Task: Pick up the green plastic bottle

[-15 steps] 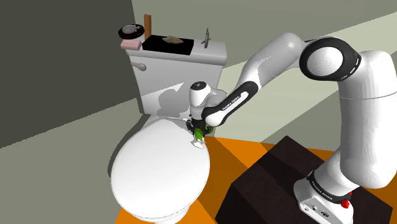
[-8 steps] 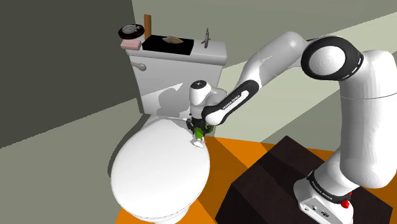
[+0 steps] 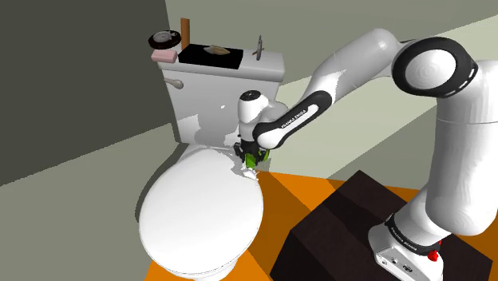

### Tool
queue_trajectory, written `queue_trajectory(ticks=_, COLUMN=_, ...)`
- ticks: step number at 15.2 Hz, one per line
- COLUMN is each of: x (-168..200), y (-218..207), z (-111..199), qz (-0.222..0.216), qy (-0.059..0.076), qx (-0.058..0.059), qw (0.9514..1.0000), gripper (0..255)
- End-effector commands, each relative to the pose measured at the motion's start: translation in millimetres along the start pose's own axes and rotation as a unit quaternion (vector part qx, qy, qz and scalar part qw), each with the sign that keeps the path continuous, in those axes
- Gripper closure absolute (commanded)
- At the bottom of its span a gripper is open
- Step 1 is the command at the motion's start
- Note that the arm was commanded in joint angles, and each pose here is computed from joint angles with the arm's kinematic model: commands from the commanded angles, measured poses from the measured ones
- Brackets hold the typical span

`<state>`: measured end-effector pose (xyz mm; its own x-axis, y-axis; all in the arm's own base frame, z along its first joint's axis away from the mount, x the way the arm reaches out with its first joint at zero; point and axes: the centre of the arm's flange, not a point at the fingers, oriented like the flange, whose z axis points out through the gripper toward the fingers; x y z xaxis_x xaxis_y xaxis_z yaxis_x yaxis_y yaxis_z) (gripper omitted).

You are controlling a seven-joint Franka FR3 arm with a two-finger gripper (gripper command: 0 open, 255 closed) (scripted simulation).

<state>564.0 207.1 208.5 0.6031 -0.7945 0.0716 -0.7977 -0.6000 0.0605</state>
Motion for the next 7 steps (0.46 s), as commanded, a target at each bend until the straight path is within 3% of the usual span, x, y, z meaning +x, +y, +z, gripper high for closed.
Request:
queue_trajectory(ticks=1, x=1, y=0, z=-11, qz=0.0, qy=0.0, qx=0.0, qw=1.0, gripper=255)
queue_trajectory(ticks=7, x=2, y=2, z=-33, qz=0.0, qy=0.0, qx=0.0, qw=1.0, gripper=255)
